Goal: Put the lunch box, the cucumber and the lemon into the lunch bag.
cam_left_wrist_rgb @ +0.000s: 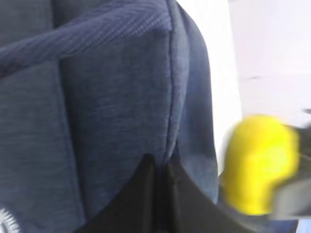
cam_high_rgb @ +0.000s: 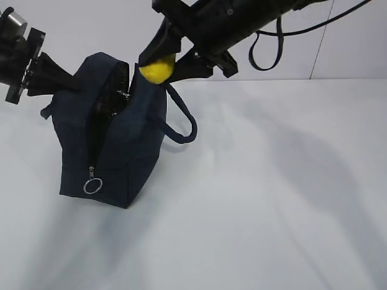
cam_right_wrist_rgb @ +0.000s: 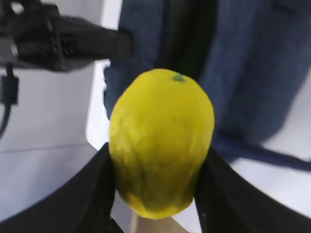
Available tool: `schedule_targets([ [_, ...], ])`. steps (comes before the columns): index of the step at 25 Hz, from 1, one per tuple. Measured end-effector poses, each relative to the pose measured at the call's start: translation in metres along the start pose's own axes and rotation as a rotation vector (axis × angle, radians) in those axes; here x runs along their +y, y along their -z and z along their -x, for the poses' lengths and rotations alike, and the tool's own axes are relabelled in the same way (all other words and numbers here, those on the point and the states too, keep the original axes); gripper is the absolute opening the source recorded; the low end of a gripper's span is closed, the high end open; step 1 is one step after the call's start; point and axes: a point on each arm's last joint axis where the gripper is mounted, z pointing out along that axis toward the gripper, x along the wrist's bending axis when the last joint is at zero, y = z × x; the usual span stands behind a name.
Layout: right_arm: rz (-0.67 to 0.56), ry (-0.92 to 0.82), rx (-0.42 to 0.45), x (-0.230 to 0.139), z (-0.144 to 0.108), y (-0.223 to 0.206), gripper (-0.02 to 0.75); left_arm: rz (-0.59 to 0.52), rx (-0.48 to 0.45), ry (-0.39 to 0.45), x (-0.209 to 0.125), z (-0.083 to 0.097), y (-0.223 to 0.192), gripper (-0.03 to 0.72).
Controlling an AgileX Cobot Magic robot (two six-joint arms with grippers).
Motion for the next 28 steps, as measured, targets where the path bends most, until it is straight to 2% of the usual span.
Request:
schedule_targets([
  [4, 0.021, -0.053, 0.107, 0.007, 0.011, -0.026, 0.356, 0.001, -0.029, 0.003, 0.000, 0.006, -0.006, -0.009],
  [7, 0.007, -0.101, 0.144, 0.007, 0.022, -0.050, 0.356, -0.014, -0.045, -0.010, -0.002, 0.013, -0.014, -0.008],
  [11, -0.001, -0.136, 0.138, 0.005, 0.035, -0.074, 0.356, -0.030, -0.054, -0.028, -0.004, 0.019, -0.022, -0.008],
  [20, 0.073, -0.161, 0.182, 0.012, 0.041, -0.085, 0.377, -0.026, -0.060, -0.024, -0.004, 0.020, -0.022, -0.009],
  [24, 0.063, -0.183, 0.177, 0.010, 0.052, -0.096, 0.383, -0.011, -0.084, -0.012, -0.003, 0.021, -0.022, -0.008],
  [27, 0.061, -0.184, 0.171, 0.010, 0.056, -0.100, 0.433, -0.010, -0.088, -0.007, -0.002, 0.020, -0.023, -0.009],
  [28, 0.063, -0.178, 0.170, 0.010, 0.057, -0.100, 0.475, -0.010, -0.088, -0.007, -0.002, 0.020, -0.023, -0.008],
])
